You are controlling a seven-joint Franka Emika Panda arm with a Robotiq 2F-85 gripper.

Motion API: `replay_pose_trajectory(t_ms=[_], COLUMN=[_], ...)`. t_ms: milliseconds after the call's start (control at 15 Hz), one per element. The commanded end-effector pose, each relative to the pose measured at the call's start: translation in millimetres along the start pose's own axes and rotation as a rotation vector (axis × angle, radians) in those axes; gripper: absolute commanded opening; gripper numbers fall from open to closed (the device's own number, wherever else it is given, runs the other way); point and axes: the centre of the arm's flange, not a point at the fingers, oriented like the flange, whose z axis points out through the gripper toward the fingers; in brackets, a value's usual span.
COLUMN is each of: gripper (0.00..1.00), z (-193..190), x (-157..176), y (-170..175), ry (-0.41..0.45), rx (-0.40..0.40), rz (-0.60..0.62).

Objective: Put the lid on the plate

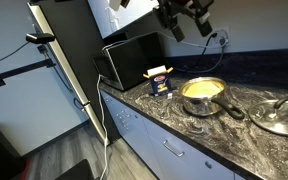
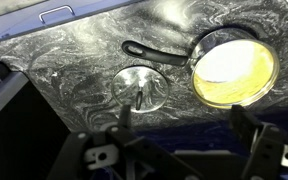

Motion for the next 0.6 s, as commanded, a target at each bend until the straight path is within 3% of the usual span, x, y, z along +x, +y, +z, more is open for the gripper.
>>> replay_pose_trajectory(t_ms=[0,533], gripper=[1.00,1.00], z=[42,150], x=[51,117], y=[13,28], ry=[-0.008,0.007], rx=[-0.001,-0.048], rz=[0.083,0.135])
